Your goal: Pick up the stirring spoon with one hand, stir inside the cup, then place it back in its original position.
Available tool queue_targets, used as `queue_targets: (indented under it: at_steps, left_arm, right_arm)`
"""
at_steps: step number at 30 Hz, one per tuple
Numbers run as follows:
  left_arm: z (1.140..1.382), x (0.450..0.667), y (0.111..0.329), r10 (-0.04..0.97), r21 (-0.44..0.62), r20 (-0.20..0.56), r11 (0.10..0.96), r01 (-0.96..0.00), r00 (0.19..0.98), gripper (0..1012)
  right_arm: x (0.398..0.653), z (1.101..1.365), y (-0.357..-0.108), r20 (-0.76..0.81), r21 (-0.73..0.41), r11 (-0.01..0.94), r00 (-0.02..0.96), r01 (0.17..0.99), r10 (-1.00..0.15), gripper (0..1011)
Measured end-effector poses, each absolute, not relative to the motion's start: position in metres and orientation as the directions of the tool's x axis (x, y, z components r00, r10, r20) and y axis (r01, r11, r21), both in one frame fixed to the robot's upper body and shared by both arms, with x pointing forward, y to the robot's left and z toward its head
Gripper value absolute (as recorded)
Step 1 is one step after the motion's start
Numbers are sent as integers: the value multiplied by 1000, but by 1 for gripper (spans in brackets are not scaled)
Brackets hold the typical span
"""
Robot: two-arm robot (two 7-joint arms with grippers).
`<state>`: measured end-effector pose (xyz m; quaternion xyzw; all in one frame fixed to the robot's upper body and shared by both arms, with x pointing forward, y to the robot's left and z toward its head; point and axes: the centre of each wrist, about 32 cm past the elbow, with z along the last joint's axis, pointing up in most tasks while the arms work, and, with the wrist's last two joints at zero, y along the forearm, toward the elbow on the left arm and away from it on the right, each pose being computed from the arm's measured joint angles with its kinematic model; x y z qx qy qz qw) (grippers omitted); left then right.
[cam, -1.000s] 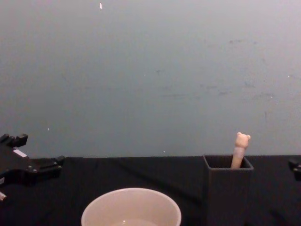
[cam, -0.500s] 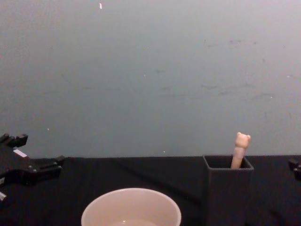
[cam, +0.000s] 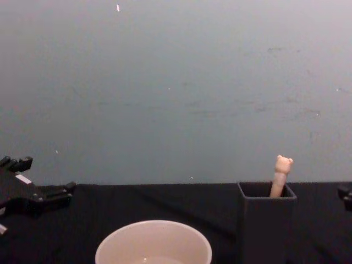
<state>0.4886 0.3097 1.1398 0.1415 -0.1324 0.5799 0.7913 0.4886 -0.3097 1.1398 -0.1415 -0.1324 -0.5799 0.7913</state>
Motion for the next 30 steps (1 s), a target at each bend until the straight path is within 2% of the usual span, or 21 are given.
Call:
queue_targets:
  at_steps: [22,30]
  left_arm:
    - [1140,489,310,880,70,374,287,-955,292,1001]
    - [1140,489,310,880,70,374,287,-955,292,1001]
  right_arm:
    - [489,1140,-309,373,-68,285,290,956,-882,1003]
    - [491,1148,-315,314,-72,291,298,954,-901,1003]
